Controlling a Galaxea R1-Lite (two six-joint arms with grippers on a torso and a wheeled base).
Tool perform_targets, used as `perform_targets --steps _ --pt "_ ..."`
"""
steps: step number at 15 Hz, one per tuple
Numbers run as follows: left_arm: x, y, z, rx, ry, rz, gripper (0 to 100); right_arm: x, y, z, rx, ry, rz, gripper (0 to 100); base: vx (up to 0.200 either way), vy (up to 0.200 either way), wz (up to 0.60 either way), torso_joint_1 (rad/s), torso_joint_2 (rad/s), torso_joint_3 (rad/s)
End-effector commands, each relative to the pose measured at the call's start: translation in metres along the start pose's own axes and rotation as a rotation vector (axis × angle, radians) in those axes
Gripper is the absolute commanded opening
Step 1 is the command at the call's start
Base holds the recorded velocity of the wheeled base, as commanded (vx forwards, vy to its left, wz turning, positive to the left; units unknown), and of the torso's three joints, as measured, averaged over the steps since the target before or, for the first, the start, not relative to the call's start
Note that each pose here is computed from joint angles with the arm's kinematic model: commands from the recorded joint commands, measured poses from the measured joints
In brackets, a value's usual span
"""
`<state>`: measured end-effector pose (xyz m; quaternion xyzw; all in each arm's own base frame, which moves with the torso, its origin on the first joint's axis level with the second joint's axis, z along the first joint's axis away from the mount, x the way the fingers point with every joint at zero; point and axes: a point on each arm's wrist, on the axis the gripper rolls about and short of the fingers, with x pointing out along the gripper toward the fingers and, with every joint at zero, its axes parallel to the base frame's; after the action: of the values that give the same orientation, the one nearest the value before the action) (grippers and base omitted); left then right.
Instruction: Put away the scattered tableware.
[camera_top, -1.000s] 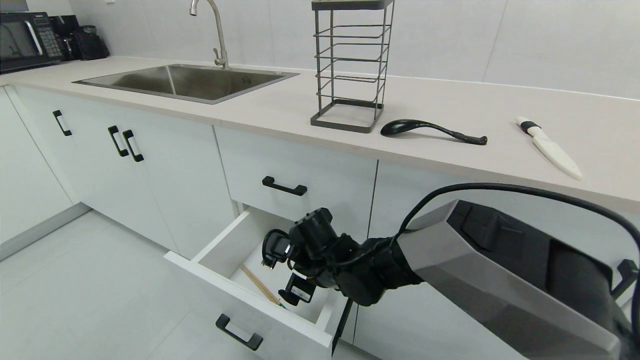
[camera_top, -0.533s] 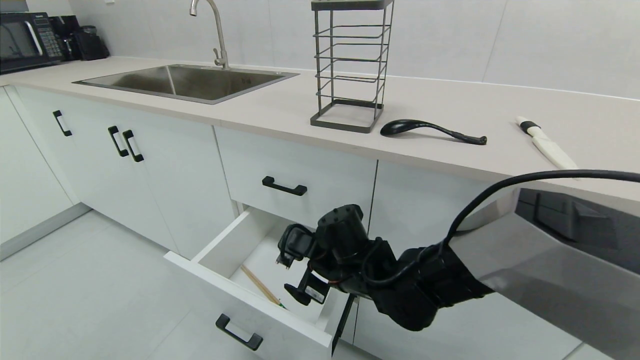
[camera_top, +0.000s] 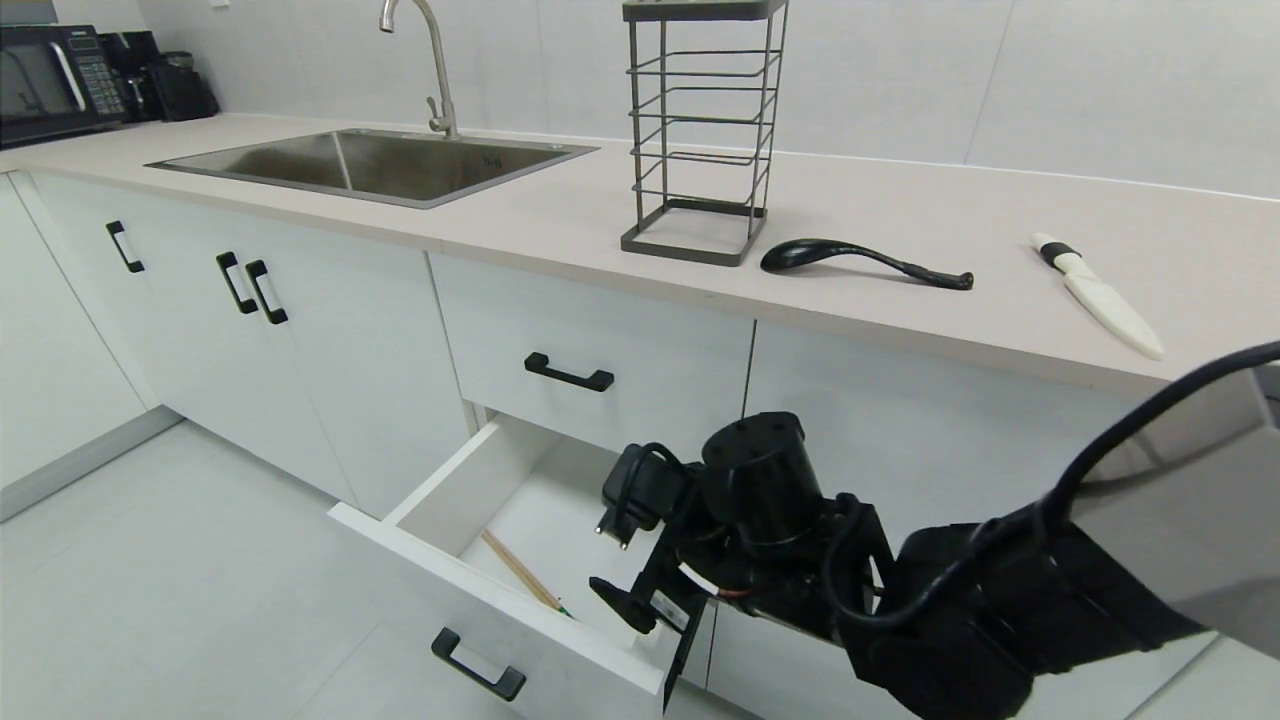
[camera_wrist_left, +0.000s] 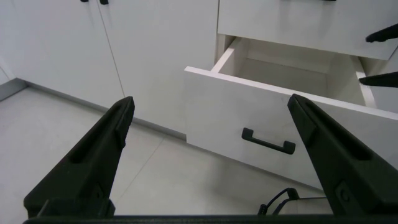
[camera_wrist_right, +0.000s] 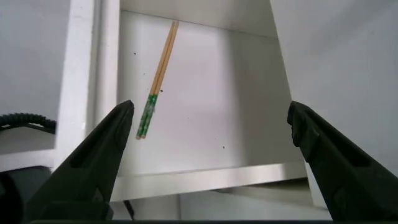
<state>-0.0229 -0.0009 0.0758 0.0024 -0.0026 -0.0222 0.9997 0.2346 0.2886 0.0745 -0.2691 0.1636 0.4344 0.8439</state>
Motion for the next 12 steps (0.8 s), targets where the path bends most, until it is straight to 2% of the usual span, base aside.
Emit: perform_targets --steps 1,8,12 --pt "0.000 0.000 0.000 0.000 0.001 0.000 100 -0.043 0.002 -0.007 0.072 -0.014 -0.001 100 0.000 0.000 0.00 0.000 0.00 0.000" --pt "0.000 0.000 0.000 0.000 0.001 0.000 100 -0.125 0.014 -0.050 0.293 0.057 0.004 100 0.000 0.000 0.00 0.000 0.00 0.000" --pt "0.000 0.000 0.000 0.000 0.001 0.000 100 -0.138 0.019 -0.065 0.304 0.109 0.012 100 0.000 0.000 0.00 0.000 0.00 0.000"
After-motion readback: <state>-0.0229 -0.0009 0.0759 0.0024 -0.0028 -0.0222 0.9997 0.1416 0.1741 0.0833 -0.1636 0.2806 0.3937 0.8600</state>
